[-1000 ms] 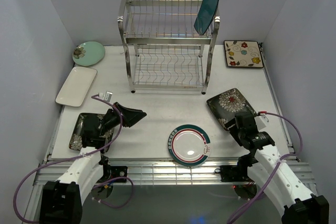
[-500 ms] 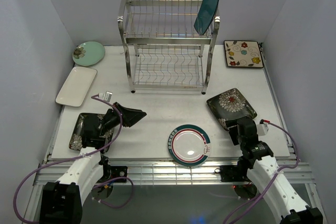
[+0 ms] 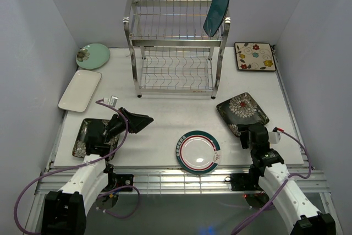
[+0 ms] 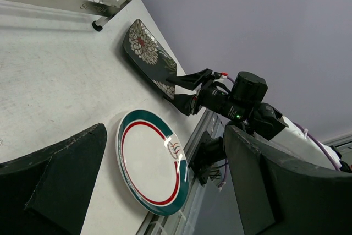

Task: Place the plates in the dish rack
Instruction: Pick up the plate at the center of the board, then insert the plate into the dish rack.

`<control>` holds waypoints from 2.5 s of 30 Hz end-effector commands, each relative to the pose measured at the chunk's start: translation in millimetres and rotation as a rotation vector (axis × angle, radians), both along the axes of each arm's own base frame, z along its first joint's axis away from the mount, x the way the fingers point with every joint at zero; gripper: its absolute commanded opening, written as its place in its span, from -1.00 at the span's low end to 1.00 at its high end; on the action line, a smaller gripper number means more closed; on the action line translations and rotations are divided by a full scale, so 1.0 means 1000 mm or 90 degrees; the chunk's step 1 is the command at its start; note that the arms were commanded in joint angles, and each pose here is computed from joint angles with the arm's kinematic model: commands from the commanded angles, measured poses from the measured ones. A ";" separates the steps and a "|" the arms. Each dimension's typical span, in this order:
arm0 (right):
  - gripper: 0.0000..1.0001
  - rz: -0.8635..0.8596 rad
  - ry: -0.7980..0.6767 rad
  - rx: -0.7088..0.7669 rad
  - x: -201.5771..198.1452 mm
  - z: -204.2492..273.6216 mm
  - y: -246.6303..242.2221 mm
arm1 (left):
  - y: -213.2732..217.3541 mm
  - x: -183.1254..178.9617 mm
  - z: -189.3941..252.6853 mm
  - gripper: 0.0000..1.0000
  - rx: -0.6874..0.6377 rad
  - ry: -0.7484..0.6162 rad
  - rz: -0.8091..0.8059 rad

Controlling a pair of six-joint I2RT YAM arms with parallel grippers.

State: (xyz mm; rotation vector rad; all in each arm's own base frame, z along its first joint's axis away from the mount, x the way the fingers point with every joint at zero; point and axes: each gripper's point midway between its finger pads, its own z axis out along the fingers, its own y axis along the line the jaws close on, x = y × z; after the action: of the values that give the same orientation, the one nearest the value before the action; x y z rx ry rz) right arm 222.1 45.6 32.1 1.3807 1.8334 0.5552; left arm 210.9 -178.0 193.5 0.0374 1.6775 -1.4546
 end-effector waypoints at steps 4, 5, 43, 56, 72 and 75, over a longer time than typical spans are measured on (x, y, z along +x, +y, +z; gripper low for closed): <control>0.06 -0.027 0.091 -0.015 -0.028 -0.047 -0.012 | 0.000 0.004 0.017 0.96 0.001 -0.036 0.003; -0.06 -0.029 0.089 -0.015 -0.028 -0.047 -0.012 | 0.000 0.004 0.017 0.96 0.001 -0.035 0.002; -0.84 -0.118 -0.018 -0.240 -0.026 0.103 -0.077 | -0.001 0.003 0.017 0.96 -0.001 -0.034 0.002; -0.84 -0.038 -0.120 -0.319 -0.007 0.212 -0.070 | -0.001 0.003 0.018 0.96 -0.002 -0.033 -0.001; -0.84 0.072 -0.281 -0.364 -0.012 0.326 -0.048 | -0.001 0.002 0.020 0.96 -0.003 -0.038 -0.002; -0.84 0.105 -0.312 -0.360 -0.014 0.348 -0.039 | -0.001 0.002 0.020 0.96 -0.003 -0.038 -0.002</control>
State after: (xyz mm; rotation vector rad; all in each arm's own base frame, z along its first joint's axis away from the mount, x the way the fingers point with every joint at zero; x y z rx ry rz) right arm 197.0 -4.4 279.2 0.7234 1.8350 0.1666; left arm 211.4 -178.3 196.3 0.0437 1.6711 -1.4538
